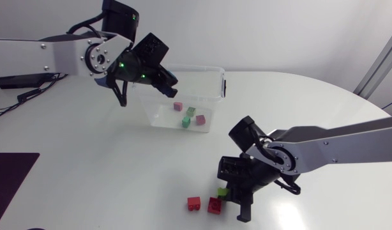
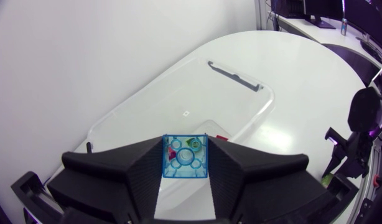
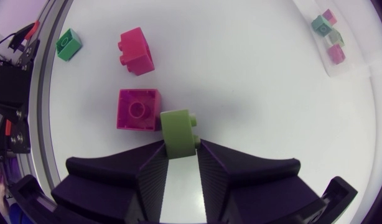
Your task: Place the duplo bricks in the container
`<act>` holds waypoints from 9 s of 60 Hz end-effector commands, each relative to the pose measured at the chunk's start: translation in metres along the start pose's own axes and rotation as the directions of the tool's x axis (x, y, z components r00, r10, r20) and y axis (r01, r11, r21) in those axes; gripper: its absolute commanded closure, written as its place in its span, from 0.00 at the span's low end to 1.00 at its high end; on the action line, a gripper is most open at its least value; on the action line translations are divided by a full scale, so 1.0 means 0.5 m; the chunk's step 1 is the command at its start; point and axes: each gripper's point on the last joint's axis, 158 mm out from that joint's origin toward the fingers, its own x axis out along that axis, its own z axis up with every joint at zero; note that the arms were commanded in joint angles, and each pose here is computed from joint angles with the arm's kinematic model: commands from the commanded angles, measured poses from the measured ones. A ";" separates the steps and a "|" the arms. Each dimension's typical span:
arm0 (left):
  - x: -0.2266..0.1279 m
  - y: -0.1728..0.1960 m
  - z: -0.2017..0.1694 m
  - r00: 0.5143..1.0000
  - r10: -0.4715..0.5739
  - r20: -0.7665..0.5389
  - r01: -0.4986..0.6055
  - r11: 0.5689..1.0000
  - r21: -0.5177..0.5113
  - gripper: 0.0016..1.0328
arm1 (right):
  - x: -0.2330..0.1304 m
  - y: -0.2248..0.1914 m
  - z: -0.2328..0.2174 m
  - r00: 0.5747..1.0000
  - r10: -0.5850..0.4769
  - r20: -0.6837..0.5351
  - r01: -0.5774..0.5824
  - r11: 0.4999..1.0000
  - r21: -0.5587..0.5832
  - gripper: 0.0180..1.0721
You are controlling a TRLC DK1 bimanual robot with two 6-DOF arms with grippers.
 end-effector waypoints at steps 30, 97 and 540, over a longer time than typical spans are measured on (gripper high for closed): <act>0.078 0.072 0.004 0.999 0.034 -0.017 -0.035 0.997 -0.071 0.05 | -0.209 -0.033 0.078 0.977 -0.144 0.154 0.137 0.989 0.055 0.82; -0.190 -0.365 -0.302 0.861 -0.314 -0.401 0.387 0.915 0.115 0.05 | -0.363 -0.405 0.308 0.874 -0.379 0.303 0.280 0.904 0.324 0.82; -0.114 -0.563 -0.366 0.760 -0.425 -0.492 0.588 0.771 0.244 0.06 | -0.413 -0.420 0.202 0.783 -0.523 0.338 0.348 0.818 0.459 0.05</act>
